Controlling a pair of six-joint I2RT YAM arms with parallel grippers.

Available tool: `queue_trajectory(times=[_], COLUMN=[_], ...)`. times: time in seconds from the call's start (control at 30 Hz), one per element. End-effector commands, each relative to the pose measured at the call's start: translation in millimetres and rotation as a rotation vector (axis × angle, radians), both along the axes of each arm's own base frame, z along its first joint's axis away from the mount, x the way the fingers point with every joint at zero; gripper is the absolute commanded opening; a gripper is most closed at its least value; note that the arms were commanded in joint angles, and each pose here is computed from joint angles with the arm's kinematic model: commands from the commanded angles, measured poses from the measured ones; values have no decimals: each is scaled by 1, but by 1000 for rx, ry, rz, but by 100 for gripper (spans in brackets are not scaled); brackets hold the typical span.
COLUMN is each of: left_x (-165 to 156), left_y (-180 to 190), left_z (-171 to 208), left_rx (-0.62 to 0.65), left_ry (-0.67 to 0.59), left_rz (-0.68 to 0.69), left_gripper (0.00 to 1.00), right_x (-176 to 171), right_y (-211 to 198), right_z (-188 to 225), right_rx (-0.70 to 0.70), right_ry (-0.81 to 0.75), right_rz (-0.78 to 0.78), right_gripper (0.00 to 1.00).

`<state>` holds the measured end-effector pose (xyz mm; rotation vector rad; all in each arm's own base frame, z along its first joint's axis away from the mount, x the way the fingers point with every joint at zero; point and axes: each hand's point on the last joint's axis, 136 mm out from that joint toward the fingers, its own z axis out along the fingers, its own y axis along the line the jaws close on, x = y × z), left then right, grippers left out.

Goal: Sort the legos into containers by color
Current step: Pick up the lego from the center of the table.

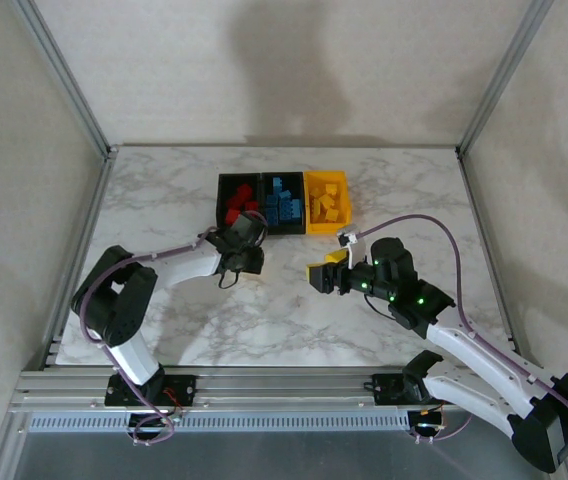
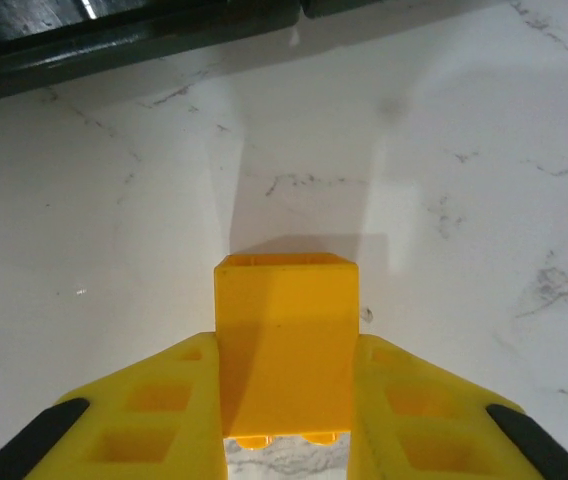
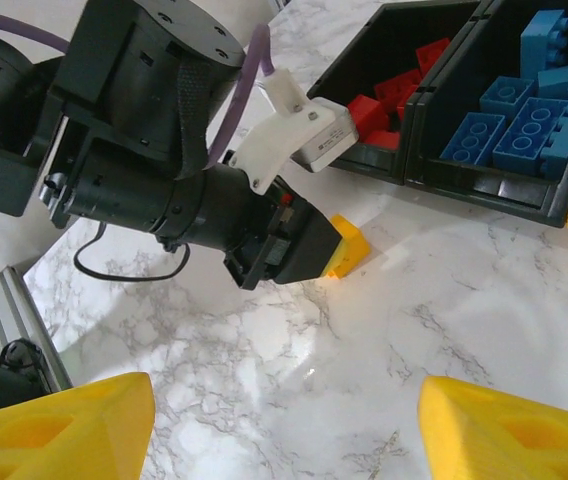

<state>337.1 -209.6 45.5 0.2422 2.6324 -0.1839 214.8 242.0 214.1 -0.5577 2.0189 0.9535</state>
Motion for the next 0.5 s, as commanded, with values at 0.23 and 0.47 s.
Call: queue_trajectory(times=[0.23,0.47], left_x=[6,23], left_y=[-31,-65], left_z=[83,132], left_rx=[-128,-220], left_ry=[-108,-172], left_rz=[-21,-42], left_gripper=[23,24], right_x=[-2,18], right_y=[-14,-38], right_z=[13,13], right_rx=[22,16], right_ry=[-30,45], right_rz=[-69,-216], right_gripper=[70,70])
